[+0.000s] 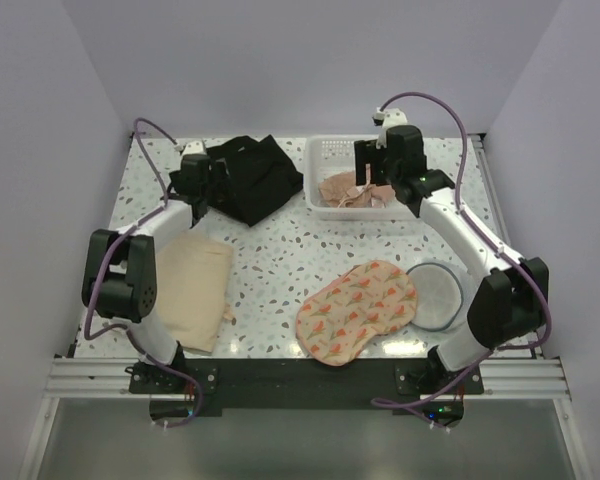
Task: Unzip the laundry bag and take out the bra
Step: Move the distractor to the corner of the board.
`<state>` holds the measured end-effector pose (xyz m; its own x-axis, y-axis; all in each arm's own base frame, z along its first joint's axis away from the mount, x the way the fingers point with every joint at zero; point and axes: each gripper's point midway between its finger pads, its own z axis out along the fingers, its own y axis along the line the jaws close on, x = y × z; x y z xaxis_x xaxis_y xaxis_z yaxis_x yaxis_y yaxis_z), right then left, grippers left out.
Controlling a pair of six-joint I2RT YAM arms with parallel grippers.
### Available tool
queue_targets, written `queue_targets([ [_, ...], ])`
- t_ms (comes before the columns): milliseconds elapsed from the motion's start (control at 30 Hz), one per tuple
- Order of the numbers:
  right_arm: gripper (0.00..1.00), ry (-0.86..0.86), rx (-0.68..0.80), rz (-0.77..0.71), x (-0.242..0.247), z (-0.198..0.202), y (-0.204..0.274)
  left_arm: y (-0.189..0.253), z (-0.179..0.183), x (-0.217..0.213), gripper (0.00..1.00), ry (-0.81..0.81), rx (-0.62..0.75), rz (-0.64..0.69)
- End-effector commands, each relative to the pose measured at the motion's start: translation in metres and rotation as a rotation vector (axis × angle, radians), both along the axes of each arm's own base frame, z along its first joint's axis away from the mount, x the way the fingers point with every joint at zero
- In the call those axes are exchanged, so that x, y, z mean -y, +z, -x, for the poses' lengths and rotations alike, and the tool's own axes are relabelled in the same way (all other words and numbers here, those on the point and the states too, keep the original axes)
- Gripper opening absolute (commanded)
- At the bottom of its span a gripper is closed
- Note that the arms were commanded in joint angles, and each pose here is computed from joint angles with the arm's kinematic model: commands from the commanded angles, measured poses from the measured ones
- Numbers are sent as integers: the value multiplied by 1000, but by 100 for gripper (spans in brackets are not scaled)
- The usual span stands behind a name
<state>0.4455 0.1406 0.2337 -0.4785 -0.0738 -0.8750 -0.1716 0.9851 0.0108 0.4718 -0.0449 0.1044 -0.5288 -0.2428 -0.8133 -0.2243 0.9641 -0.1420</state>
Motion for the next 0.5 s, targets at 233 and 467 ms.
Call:
queue_targets([
  [233,84,103,84,-90,-33,25,44,-6,-82,-9,100,-194,-41,-125],
  [467,84,127,90,-71,-41,43,43,-41,-82,-6,98,-215,-86,-63],
])
